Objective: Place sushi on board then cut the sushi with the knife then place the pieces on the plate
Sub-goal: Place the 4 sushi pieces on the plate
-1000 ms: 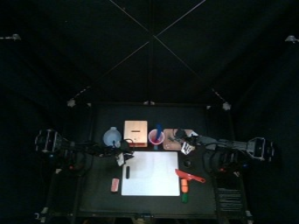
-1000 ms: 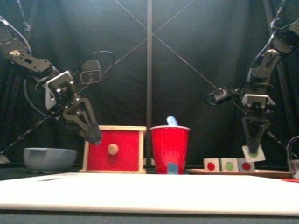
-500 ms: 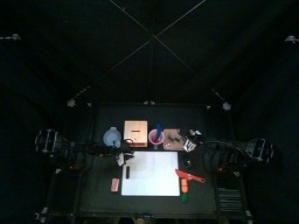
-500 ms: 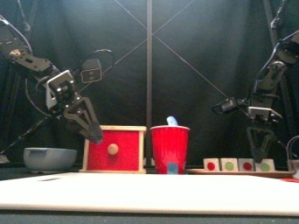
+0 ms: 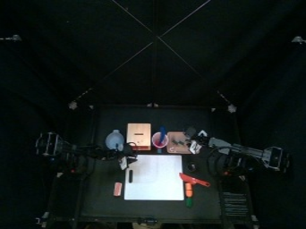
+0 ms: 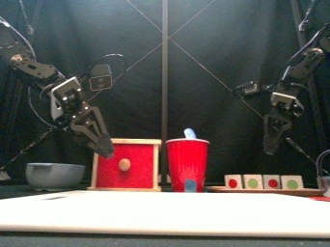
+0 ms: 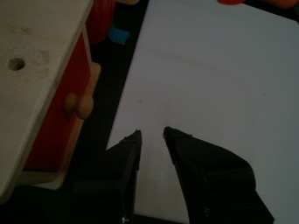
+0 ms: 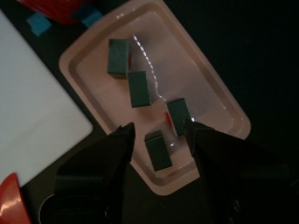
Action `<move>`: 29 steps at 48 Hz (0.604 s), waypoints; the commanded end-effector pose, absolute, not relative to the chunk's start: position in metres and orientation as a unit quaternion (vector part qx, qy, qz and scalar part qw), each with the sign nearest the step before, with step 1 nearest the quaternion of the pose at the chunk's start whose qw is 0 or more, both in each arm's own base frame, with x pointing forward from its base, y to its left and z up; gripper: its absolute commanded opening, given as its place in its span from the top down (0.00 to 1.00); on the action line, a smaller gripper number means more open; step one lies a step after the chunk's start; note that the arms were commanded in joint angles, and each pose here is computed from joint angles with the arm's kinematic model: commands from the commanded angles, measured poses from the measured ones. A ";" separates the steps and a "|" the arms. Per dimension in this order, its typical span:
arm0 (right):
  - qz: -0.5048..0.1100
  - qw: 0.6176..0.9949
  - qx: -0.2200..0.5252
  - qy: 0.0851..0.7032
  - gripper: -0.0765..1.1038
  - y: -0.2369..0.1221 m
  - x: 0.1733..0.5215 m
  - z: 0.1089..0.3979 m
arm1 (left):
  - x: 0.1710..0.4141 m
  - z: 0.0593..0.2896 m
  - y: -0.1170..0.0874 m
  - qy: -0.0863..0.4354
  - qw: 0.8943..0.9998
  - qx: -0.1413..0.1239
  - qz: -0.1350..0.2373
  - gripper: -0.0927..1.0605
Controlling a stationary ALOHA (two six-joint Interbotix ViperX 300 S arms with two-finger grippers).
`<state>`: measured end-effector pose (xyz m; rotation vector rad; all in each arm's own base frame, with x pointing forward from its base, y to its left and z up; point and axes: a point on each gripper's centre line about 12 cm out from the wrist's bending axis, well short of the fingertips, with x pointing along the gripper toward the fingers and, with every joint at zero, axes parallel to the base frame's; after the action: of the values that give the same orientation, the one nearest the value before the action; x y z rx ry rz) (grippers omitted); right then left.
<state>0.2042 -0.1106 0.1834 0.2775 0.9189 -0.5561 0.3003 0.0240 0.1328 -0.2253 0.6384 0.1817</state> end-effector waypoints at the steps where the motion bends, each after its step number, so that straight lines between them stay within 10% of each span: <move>1: -0.253 0.880 0.102 0.390 0.23 -0.107 0.211 0.209 | 0.307 0.144 0.024 0.292 0.946 -0.110 0.087 0.31; 29: -0.222 0.911 0.074 0.338 0.23 -0.097 0.216 0.208 | 0.307 0.150 0.026 0.285 0.948 -0.112 0.089 0.31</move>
<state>0.2152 -0.0973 0.2054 0.1506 0.7144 -0.4610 0.3011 0.0245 0.1369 -0.2260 0.6245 0.1818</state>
